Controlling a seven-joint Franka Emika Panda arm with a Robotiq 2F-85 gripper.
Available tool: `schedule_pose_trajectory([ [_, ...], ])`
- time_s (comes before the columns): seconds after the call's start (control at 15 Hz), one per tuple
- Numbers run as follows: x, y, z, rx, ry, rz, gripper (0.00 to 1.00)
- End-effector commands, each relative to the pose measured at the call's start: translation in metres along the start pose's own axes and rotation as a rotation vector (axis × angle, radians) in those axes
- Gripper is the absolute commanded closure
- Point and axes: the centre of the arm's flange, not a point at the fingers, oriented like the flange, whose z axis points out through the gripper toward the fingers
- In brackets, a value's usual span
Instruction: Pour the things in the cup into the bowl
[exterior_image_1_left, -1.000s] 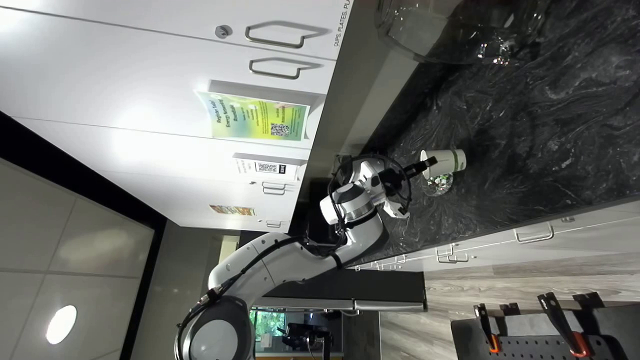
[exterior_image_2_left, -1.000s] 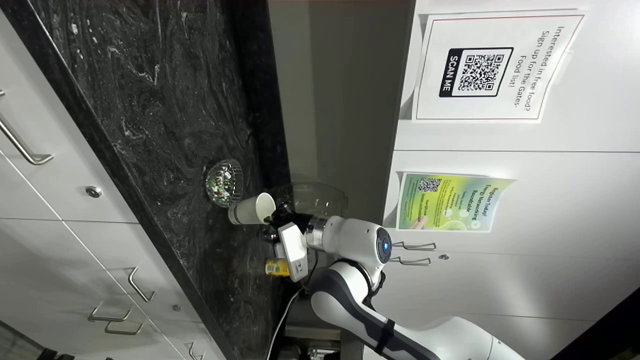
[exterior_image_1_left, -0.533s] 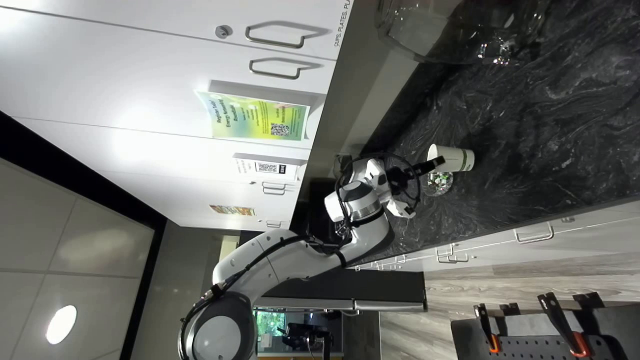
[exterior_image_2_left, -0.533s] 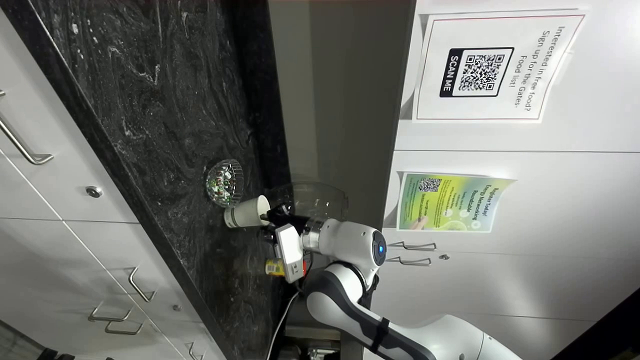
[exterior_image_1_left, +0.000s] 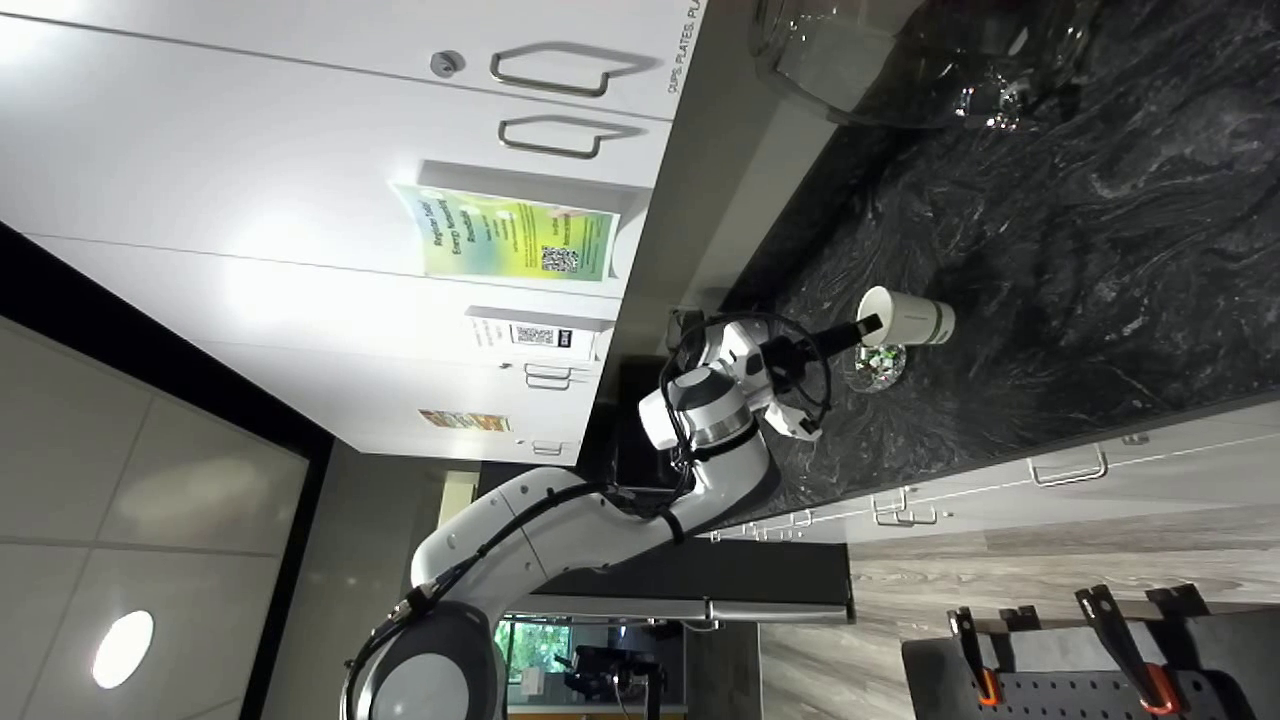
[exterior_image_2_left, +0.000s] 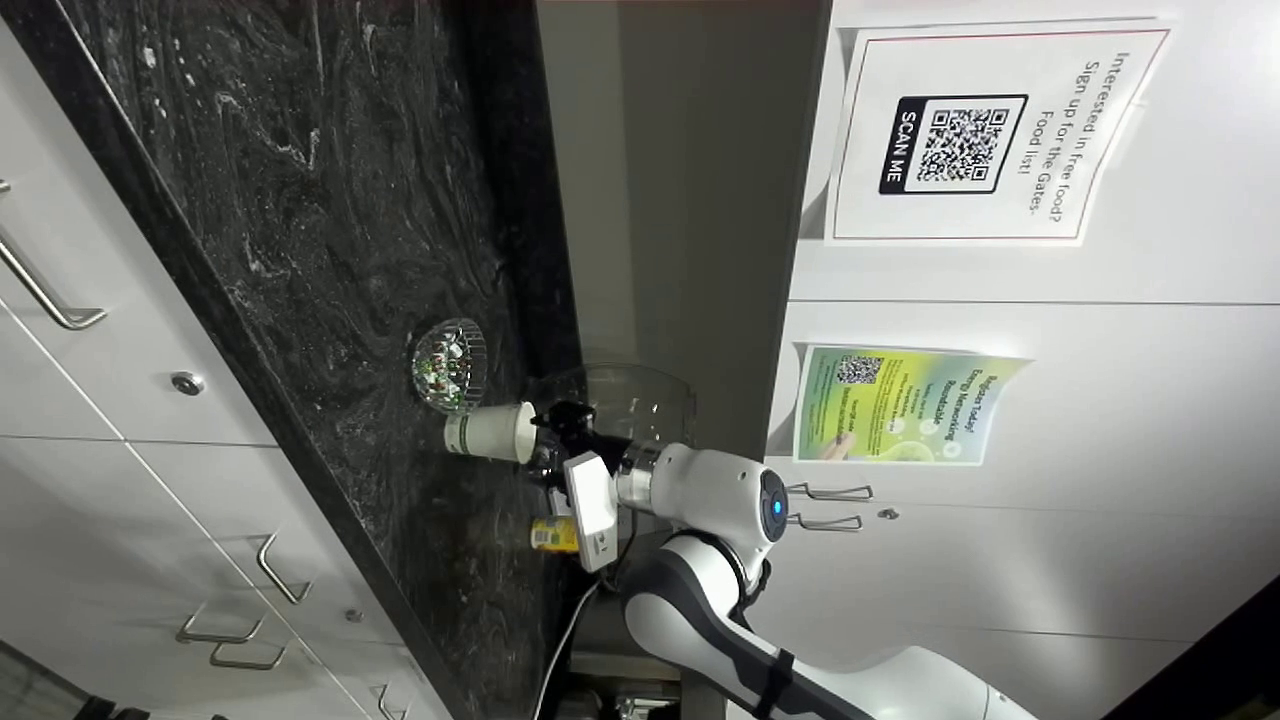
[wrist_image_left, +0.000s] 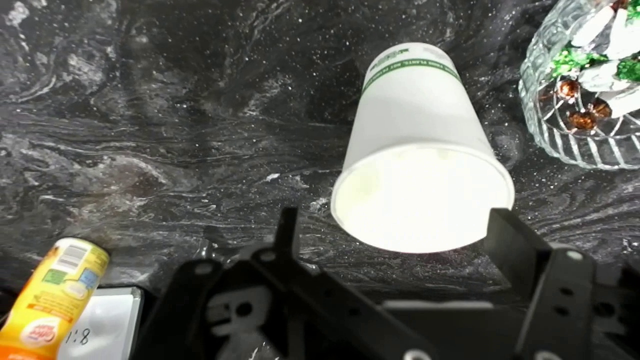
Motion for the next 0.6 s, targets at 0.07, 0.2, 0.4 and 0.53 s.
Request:
schedule_pose_trajectory([
  [0.07,-0.016,0.008,-0.048,-0.039,0.021,-0.017,0.00],
  [0.2,-0.022,0.007,-0.062,-0.052,0.038,-0.043,0.00],
  [0.4,-0.029,0.003,-0.078,-0.066,0.056,-0.067,0.00],
  [0.53,-0.033,0.001,-0.085,-0.073,0.069,-0.086,0.00],
])
